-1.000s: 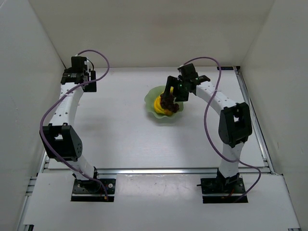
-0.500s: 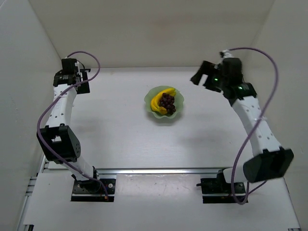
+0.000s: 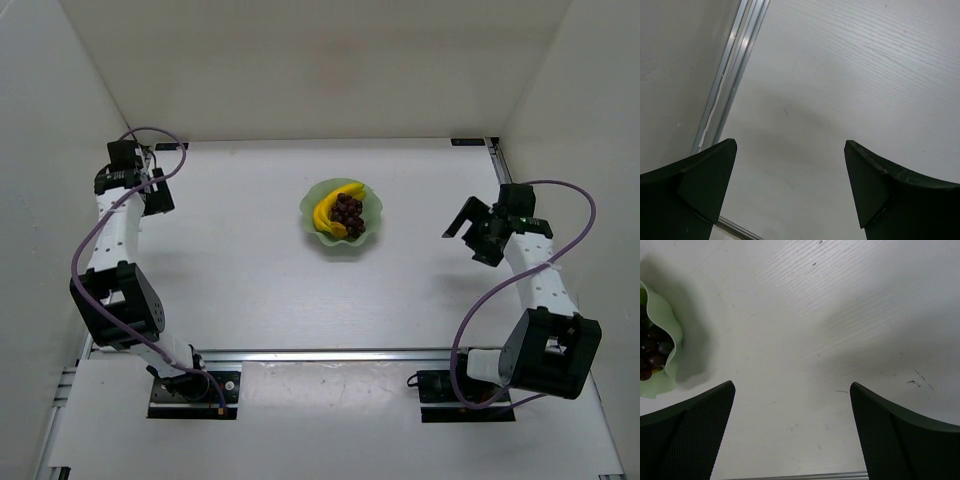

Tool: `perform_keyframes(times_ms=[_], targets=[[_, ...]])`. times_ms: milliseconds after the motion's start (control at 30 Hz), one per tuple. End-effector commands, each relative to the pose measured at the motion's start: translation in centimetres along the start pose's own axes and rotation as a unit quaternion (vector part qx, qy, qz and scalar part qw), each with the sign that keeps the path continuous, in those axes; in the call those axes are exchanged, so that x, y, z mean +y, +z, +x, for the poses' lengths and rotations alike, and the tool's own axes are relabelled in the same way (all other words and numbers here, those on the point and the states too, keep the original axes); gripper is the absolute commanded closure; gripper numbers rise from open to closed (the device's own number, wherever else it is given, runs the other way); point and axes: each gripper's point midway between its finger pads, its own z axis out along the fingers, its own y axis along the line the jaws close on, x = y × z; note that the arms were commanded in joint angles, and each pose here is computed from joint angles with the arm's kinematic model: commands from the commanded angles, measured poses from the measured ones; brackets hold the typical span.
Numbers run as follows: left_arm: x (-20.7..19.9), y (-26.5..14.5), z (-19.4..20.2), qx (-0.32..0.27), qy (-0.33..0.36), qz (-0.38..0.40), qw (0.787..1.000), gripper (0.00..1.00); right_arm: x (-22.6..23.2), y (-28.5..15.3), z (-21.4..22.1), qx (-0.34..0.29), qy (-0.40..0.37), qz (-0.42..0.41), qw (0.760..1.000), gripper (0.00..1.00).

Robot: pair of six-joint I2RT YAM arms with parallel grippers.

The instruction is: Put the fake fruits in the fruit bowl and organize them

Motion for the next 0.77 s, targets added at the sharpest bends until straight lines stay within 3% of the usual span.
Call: perform_keyframes(times_ms=[0,733], targets=[[0.3,-2.7,-1.2,-0.039,-0.026,0.023,0.999,0.00,0.9,-0.9,-1.2,-0.026,-0.011,-0.020,0.999,0.00],[0.3,-2.6,-0.3,-0.031,-0.030,0.044,0.998,0.00,0.1,-0.3,-0.2,-0.014,-0.008,-0.009,1.000,0.00]])
